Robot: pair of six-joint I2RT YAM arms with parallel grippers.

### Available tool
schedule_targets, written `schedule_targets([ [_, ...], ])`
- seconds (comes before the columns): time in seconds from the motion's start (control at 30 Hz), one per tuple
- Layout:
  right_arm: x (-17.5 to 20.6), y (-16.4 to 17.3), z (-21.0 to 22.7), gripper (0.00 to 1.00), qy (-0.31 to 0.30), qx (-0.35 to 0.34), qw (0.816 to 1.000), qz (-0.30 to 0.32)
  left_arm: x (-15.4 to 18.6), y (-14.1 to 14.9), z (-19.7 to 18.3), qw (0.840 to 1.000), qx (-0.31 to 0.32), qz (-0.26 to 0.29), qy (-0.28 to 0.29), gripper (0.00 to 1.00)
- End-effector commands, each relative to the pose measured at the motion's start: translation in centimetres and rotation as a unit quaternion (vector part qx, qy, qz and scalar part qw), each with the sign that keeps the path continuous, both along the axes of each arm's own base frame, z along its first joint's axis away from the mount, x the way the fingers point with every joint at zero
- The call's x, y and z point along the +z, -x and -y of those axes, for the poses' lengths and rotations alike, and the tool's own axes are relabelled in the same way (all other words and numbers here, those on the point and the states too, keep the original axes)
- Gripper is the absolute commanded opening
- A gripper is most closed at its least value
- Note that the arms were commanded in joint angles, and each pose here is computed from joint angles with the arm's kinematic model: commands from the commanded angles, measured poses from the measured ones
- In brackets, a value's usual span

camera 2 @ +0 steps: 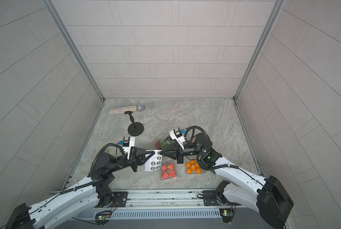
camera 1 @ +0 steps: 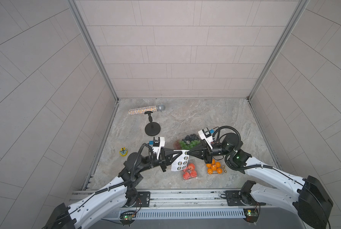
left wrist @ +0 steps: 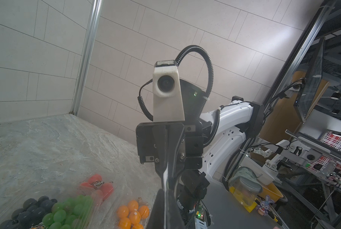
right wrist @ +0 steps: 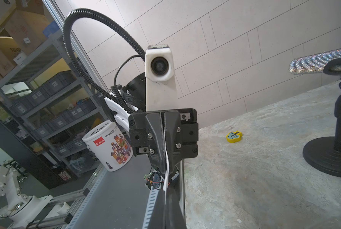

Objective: Label fruit boxes
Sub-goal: Adjust the label sticker.

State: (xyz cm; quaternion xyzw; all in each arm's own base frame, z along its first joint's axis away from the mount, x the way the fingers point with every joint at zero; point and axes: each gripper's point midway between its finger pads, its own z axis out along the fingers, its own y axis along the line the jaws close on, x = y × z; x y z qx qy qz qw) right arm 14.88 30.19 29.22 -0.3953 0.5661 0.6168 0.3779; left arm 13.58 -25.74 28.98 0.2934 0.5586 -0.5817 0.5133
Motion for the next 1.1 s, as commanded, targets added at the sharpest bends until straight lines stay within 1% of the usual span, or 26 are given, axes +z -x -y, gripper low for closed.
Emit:
schedule_targets([
  [0.0, 1.1, 0.5, 0.0, 0.0, -0.014, 0.012, 1.0, 0.017, 0.7, 0.2, -0.2, 1.0, -0.001, 0.014, 0.007, 0.0],
  [0.33, 1.8, 1.4, -0.1, 0.0, -0.031, 0.032, 0.999, 0.026, -0.1, -0.2, 0.1, 1.0, 0.001, 0.006, 0.001, 0.0],
  [0.43, 1.8, 1.4, -0.1, 0.0, -0.031, 0.032, 0.999, 0.028, -0.2, -0.1, 0.3, 1.0, -0.005, 0.004, 0.005, 0.08],
  [0.5, 1.8, 1.4, -0.1, 0.0, -0.031, 0.031, 0.999, 0.03, -0.2, -0.1, 0.3, 1.0, -0.006, 0.004, 0.006, 0.1],
  [0.6, 1.8, 1.5, -0.1, 0.0, -0.032, 0.032, 0.998, 0.031, -0.2, -0.1, 0.3, 1.0, -0.007, 0.004, 0.007, 0.18],
  [0.67, 1.7, 1.4, -0.1, 0.0, -0.031, 0.03, 0.999, 0.032, -0.2, 0.0, 0.3, 1.0, -0.011, 0.003, 0.008, 0.31],
  [0.7, 1.8, 1.5, 0.0, 0.0, -0.032, 0.03, 0.998, 0.034, -0.2, 0.0, 0.3, 1.0, -0.012, 0.003, 0.01, 0.34],
  [0.73, 1.8, 1.5, 0.0, 0.0, -0.03, 0.029, 0.998, 0.035, -0.2, 0.1, 0.4, 1.0, -0.016, 0.004, 0.01, 0.35],
  [0.77, 1.8, 1.5, 0.0, 0.0, -0.031, 0.029, 0.998, 0.037, -0.1, 0.3, 0.4, 1.0, -0.021, 0.005, 0.013, 0.35],
  [0.8, 1.8, 1.6, 0.0, 0.0, -0.031, 0.029, 0.998, 0.038, 0.0, 0.4, 0.4, 1.0, -0.023, 0.005, 0.015, 0.32],
  [0.87, 1.8, 1.6, 0.1, 0.0, -0.029, 0.029, 0.998, 0.037, 0.1, 0.6, 0.5, 0.999, -0.029, 0.009, 0.017, 0.24],
  [0.9, 1.7, 1.6, 0.1, 0.0, -0.029, 0.029, 0.998, 0.037, 0.2, 0.7, 0.5, 0.999, -0.032, 0.01, 0.02, 0.22],
  [0.97, 1.5, 1.6, 0.1, 0.0, -0.026, 0.028, 0.999, 0.036, 0.5, 0.7, 0.5, 0.999, -0.035, 0.011, 0.022, 0.13],
  [1.07, 1.4, 1.6, 0.1, 0.0, -0.023, 0.026, 0.999, 0.035, 0.6, 0.8, 0.5, 0.999, -0.037, 0.014, 0.023, 0.04],
])
